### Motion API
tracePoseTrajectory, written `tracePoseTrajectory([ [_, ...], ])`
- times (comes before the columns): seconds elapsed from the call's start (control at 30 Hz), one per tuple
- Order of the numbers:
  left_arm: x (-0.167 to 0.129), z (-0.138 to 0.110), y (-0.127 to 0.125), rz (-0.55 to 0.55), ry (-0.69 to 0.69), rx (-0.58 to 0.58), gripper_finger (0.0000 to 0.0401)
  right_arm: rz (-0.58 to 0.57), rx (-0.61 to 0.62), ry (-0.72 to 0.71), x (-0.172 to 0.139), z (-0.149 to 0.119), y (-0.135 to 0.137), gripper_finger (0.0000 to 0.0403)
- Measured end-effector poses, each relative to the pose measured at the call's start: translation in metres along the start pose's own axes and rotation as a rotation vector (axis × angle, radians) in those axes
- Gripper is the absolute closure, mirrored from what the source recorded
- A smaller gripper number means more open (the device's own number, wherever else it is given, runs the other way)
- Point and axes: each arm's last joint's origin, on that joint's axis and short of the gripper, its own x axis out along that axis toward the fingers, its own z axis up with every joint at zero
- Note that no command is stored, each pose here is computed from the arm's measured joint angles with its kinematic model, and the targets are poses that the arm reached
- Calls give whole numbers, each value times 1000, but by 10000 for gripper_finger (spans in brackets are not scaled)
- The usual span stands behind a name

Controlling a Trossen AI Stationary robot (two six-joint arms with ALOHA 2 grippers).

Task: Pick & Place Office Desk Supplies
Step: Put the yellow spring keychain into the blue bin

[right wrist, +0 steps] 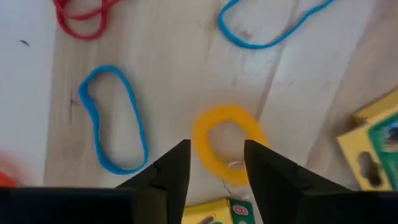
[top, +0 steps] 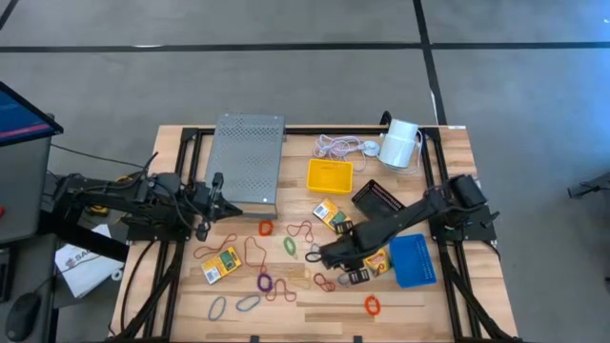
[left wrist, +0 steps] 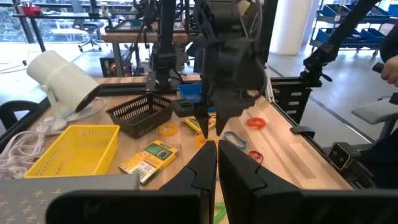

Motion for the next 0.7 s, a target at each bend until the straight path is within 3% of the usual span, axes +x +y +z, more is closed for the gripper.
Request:
tracePoseTrajectory([
  [0.3,3,0,0,0,1,0,390,-26,-24,40,13,-1,3,286],
  [0.7,3,0,0,0,1,0,390,-18,-22,60,14,-3,3,295],
])
